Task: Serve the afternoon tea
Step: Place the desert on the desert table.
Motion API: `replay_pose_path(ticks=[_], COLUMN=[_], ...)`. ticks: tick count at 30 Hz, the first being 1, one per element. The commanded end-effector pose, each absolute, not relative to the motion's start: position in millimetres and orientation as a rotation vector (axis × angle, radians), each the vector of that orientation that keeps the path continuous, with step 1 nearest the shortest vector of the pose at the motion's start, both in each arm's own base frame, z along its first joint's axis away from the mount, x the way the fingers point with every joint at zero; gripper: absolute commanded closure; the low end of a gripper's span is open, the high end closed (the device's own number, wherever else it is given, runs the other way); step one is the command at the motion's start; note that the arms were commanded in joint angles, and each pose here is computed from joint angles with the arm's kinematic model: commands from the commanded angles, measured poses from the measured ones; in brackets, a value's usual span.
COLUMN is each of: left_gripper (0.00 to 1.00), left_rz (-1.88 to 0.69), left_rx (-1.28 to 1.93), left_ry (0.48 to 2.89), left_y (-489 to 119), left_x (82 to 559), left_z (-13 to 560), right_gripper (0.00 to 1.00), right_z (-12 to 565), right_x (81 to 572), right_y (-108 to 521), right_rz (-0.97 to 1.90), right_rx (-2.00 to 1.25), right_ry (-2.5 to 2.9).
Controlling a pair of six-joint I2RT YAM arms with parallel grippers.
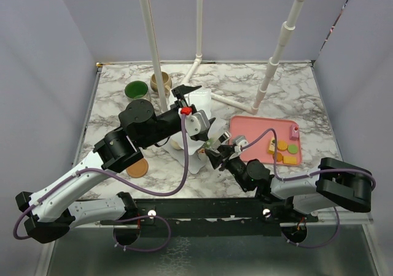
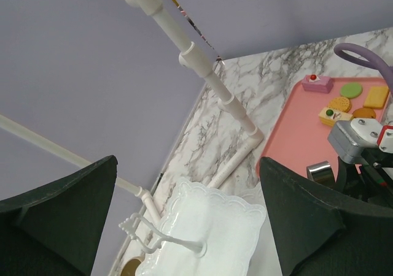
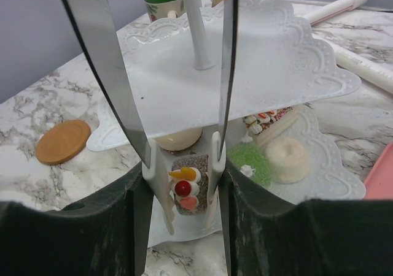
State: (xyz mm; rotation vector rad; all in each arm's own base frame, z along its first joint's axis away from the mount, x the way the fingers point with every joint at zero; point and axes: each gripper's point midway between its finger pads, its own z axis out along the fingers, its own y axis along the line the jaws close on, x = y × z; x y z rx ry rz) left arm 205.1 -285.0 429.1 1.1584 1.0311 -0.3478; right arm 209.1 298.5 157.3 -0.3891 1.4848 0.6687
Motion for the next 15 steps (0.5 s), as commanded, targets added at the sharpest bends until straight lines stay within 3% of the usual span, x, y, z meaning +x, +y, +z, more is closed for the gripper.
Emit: replay_pose_path(ticks=[1, 15], left_gripper=[0.01, 0.01], left_rz=[-0.376, -0.383], left_rx=[1.151, 1.159], left_ry=[1.006, 1.007], left_y=[-285.0, -286.4], left_x=[200.6, 199.8], left_z=[434.7, 431.5], right_gripper=[0.56, 0.47], right_z=[154.3, 154.0], right_x=[209.5, 210.2], right_y=[298.7, 296.4], right_rz=[0.67, 0.656], right_rx=[-0.382, -0.386], right_ry=[1.484, 1.474])
